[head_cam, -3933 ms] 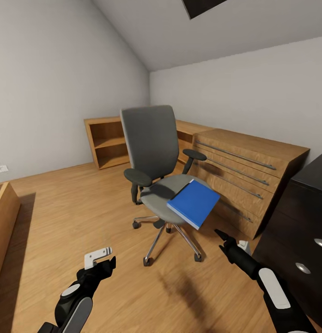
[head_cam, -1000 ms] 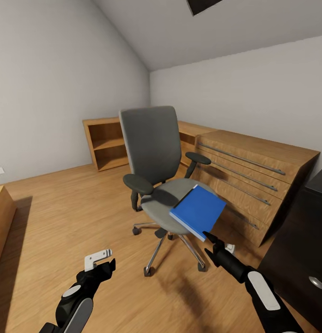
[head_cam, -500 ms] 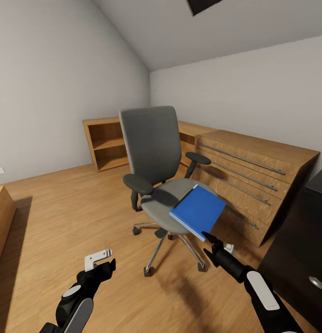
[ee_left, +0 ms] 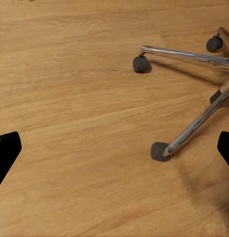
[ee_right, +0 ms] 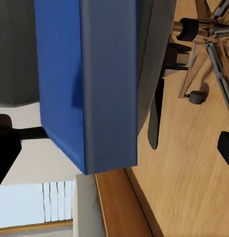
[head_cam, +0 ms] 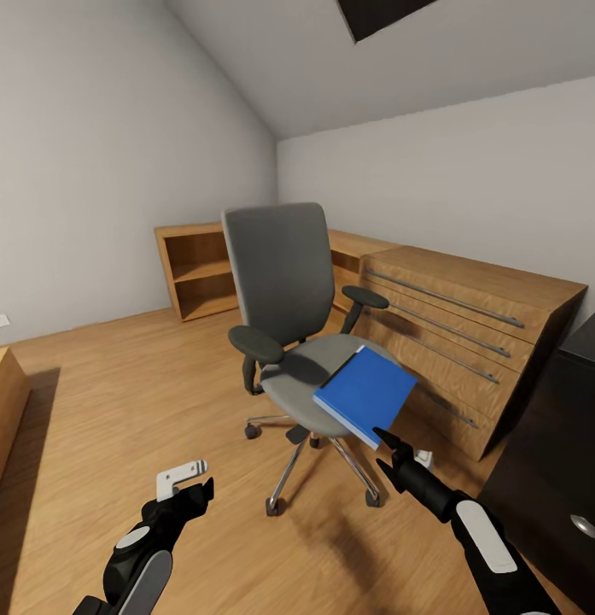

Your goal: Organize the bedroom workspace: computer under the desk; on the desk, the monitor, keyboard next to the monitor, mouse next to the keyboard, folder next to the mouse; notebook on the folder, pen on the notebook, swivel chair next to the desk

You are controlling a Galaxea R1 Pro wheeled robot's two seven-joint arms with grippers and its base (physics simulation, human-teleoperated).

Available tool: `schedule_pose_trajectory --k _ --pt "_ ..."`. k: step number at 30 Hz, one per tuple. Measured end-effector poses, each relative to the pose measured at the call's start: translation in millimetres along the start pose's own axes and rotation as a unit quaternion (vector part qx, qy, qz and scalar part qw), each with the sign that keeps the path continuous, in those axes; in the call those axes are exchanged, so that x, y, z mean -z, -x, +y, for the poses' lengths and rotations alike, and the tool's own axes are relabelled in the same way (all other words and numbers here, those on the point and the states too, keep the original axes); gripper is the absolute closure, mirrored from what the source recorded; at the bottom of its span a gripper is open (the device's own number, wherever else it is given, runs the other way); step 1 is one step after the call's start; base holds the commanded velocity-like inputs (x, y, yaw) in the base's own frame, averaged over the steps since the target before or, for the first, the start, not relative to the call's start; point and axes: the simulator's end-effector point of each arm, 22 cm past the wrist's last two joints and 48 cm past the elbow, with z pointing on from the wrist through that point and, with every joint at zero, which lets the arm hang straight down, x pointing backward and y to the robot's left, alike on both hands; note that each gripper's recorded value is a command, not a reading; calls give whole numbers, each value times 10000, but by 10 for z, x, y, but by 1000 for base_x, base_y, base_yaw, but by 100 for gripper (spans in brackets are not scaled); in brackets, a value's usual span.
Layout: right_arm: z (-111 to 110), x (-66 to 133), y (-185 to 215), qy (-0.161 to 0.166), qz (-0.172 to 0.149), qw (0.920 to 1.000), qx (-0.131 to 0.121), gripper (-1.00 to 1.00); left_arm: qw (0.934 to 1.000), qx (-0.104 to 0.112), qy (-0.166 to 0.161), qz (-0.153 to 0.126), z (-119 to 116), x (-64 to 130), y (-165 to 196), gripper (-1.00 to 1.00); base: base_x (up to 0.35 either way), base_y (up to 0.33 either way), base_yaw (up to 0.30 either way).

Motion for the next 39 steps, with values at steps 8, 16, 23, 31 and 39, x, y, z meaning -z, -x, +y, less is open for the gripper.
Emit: schedule_pose_trajectory --k 8,16,23,31,39 --pt "11 1 7 9 -4 10000 12 -100 10000 3 -2 3 -1 0 -1 -100 0 0 0" --pt "12 2 7 9 -5 10000 14 -100 10000 -4 3 -2 4 0 2 -100 23 0 0" --pt "12 2 6 9 -3 10000 13 -100 10000 -7 4 -3 5 0 2 -100 114 0 0" --pt "11 2 7 9 -4 10000 12 -100 10000 -5 0 -1 0 0 0 -100 12 0 0" --pt "13 6 20 10 -14 10000 19 -100 10000 -4 -3 0 -3 1 -1 -100 1 0 0"
